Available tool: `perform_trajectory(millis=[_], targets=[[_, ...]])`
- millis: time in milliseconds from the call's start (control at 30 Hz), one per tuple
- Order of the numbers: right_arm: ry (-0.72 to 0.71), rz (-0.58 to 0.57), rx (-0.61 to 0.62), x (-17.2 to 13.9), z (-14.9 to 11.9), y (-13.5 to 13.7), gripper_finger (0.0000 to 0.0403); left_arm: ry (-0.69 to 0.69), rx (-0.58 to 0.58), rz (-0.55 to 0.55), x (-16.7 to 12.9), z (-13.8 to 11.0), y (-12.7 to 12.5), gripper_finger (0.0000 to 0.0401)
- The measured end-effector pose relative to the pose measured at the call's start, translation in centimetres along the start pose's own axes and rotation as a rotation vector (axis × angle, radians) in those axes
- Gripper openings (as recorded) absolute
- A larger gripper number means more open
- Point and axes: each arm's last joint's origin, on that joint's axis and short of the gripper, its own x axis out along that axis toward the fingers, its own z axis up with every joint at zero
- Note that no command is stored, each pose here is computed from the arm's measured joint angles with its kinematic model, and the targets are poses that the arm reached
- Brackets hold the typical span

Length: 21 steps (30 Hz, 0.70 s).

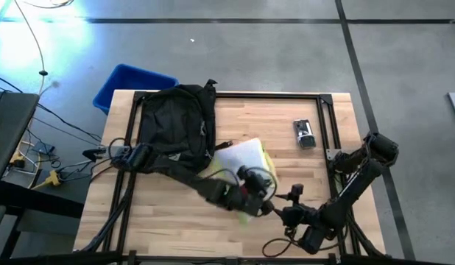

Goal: Unpack backpack
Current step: Close the yellow zip bag

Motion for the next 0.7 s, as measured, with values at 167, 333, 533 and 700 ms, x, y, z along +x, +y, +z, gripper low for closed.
perform_trajectory(millis=[167,333,533,700], targets=[[0.061,-0.020,0.100,-1.0,-0.7,-1.1,0.0236,0.090,0.011,-0.094,1.7,0.7,1.3,0.0081],[0.053,-0.053,0.225,-3.8,-1.9,-2.7,0.0236,0.111,0.100,-0.169,0.6,1.0,0.8,0.0111],[0.057,-0.034,0.464,-5.0,-4.4,-4.0,0.0236,0.063,0.239,-0.068,-1.7,4.1,1.6,0.0107],[0.202,-0.104,0.548,-3.1,-7.5,-5.8,0.0236,0.203,0.254,-0.001,1.5,5.5,6.4,0.0097]])
